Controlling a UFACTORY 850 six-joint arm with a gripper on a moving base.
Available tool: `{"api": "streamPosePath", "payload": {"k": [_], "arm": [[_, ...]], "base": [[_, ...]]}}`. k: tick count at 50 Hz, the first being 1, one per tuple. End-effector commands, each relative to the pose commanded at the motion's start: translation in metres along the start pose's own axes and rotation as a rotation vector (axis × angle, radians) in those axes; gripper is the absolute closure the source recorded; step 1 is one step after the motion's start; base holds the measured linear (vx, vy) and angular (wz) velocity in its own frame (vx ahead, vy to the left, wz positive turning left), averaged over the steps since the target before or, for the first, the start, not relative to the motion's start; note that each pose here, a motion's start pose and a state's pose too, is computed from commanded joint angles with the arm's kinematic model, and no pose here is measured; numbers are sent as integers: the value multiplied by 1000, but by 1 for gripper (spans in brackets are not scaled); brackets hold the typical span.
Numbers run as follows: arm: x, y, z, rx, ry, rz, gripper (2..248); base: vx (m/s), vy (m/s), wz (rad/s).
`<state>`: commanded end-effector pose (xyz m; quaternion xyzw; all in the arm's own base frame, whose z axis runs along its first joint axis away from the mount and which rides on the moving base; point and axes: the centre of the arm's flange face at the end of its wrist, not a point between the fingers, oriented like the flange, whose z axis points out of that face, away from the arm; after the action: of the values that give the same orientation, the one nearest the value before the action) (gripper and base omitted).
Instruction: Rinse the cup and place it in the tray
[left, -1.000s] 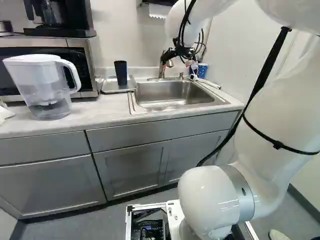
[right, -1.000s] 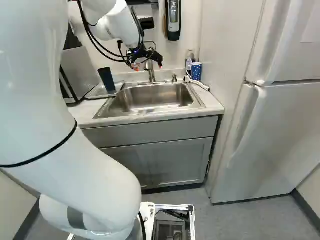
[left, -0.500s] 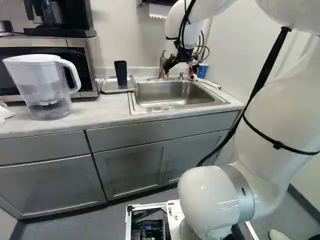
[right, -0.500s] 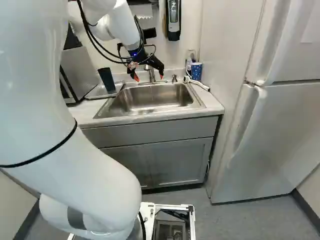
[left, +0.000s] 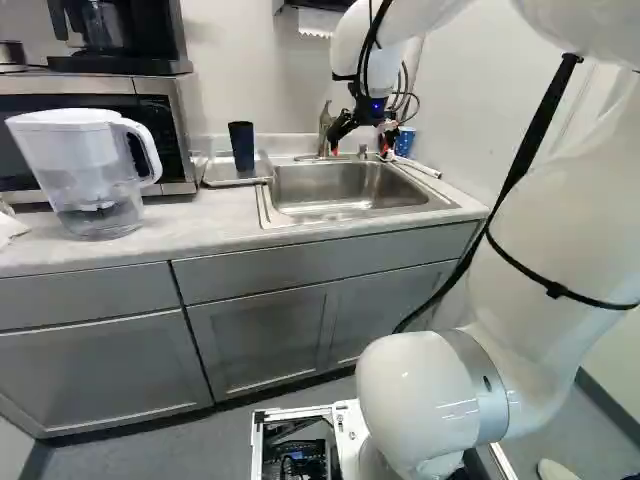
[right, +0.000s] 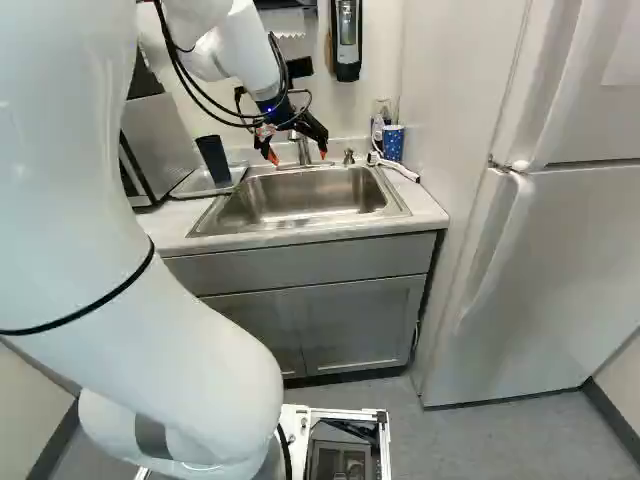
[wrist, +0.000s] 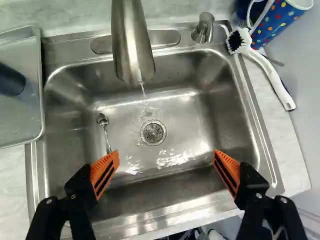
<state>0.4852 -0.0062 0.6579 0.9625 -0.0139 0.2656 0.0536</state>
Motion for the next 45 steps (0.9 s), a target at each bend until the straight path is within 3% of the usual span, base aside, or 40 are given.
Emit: {"api": "streamPosePath", "payload": {"k": [24, 45], "arm": [[1, -3, 0, 38, 11, 46, 3], [15, -6, -1, 73, 160, 72, 3]], "base": [[0, 0, 0], [0, 0, 0]]}}
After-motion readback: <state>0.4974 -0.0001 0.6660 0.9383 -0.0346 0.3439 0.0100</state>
